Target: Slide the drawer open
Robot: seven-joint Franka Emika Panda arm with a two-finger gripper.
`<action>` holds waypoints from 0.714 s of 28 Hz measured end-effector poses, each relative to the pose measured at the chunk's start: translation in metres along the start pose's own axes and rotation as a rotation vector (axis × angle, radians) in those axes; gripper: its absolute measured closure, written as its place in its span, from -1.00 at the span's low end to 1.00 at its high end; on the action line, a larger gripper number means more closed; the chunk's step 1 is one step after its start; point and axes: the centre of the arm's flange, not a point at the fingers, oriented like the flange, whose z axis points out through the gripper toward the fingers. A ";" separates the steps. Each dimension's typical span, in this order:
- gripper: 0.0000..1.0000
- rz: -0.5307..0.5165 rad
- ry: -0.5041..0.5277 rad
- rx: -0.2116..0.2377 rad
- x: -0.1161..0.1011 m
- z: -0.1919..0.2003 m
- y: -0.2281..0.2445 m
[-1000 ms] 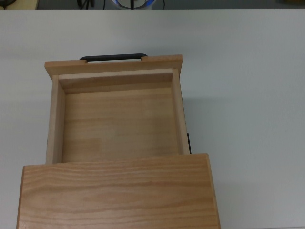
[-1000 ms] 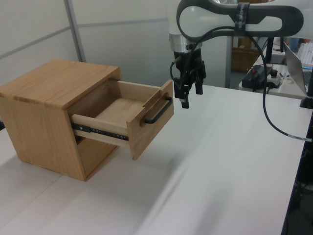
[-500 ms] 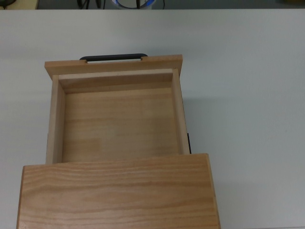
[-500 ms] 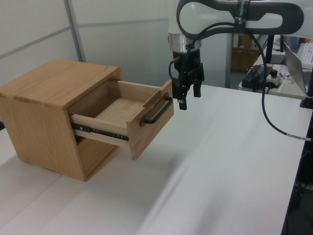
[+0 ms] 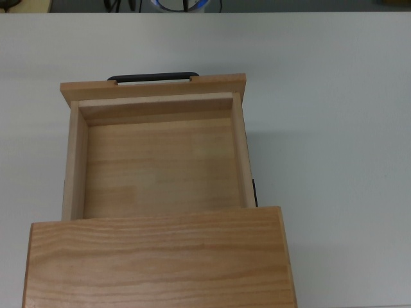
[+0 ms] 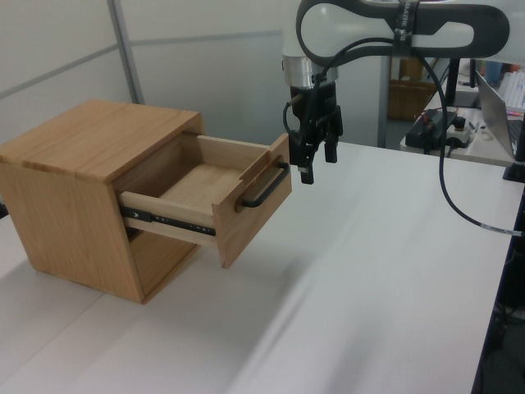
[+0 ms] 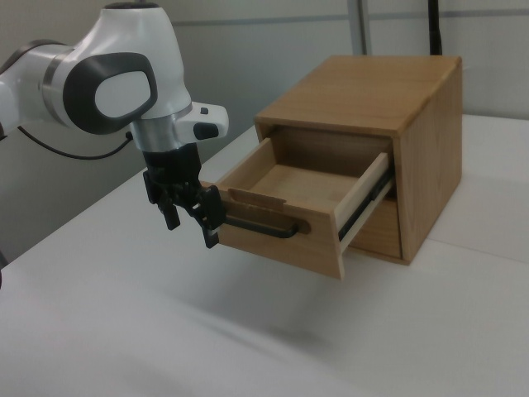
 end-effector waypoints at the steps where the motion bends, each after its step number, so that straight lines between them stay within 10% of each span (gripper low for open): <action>1: -1.00 0.000 0.000 0.000 0.000 0.000 0.000; 20: -1.00 -0.010 0.064 -0.067 0.010 -0.003 0.005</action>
